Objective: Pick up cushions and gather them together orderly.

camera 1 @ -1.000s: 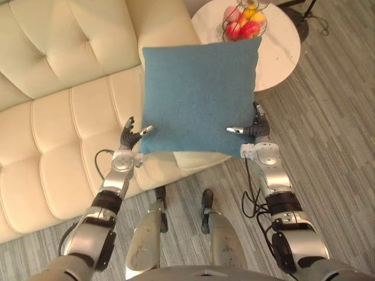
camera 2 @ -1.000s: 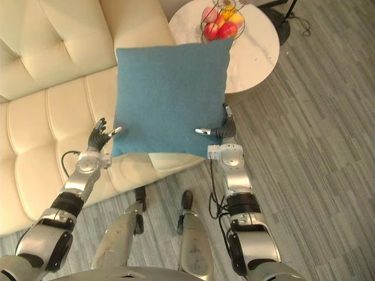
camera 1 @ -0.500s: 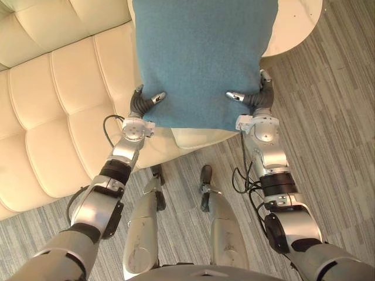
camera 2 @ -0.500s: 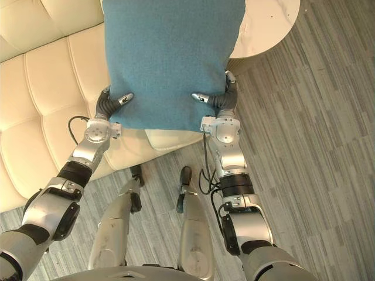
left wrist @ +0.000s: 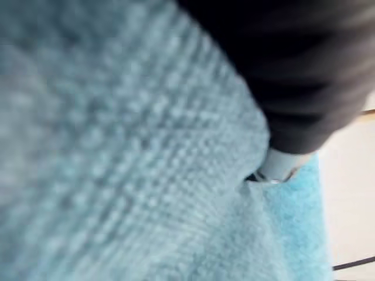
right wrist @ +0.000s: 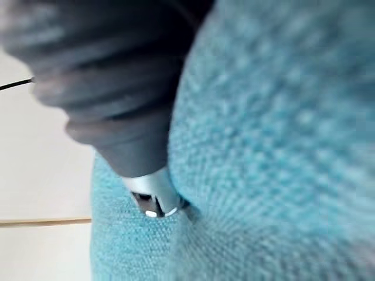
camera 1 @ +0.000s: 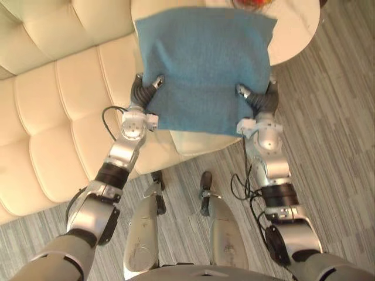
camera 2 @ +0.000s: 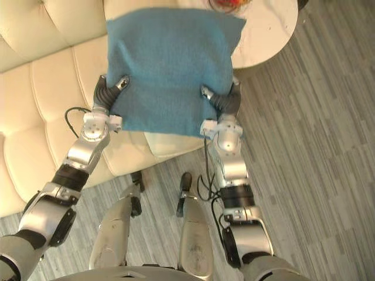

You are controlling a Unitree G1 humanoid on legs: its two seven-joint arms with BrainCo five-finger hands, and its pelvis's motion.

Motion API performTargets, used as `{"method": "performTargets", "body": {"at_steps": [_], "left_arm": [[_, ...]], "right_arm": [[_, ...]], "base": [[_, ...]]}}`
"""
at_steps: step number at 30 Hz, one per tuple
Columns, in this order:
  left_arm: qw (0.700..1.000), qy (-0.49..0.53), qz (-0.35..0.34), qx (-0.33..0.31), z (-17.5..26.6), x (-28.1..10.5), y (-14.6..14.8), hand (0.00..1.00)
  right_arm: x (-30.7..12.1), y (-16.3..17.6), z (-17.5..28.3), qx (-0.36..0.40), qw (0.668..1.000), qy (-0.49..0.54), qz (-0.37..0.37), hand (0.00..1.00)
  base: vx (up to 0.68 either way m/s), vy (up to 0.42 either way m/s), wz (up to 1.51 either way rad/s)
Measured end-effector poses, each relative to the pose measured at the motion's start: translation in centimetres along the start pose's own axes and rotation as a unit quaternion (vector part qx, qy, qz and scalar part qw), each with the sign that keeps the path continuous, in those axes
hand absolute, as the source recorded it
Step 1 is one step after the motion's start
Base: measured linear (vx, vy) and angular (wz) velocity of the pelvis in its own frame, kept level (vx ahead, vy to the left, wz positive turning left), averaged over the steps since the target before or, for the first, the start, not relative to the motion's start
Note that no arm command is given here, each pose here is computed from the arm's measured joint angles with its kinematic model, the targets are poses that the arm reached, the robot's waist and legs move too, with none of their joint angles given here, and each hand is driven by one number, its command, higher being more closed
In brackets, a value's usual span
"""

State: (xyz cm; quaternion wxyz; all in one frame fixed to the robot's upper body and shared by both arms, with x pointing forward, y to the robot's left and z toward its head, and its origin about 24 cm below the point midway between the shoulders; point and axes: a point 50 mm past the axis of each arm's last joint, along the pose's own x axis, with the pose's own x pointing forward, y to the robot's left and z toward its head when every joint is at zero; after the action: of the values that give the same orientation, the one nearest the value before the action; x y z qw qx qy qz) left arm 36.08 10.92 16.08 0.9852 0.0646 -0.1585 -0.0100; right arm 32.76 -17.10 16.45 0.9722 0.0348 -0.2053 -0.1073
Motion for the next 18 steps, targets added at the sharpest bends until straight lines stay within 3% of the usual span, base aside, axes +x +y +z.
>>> {"method": "performTargets", "body": {"at_steps": [11, 18], "left_arm": [[0.993, 0.083, 0.007, -0.086, -5.0, -9.2, -1.1, 1.0], [0.987, 0.126, 0.013, -0.101, -6.4, -13.5, -0.4, 1.0]], "right_arm": [[-8.1, -1.6, -4.1, -0.004, 0.996, 0.093, 0.001, 1.0], [-11.6, -1.7, -5.2, -0.01, 0.991, 0.134, 0.017, 1.0]], "base": [[0.08, -0.026, 0.1], [0.1, 0.001, 0.04]]}}
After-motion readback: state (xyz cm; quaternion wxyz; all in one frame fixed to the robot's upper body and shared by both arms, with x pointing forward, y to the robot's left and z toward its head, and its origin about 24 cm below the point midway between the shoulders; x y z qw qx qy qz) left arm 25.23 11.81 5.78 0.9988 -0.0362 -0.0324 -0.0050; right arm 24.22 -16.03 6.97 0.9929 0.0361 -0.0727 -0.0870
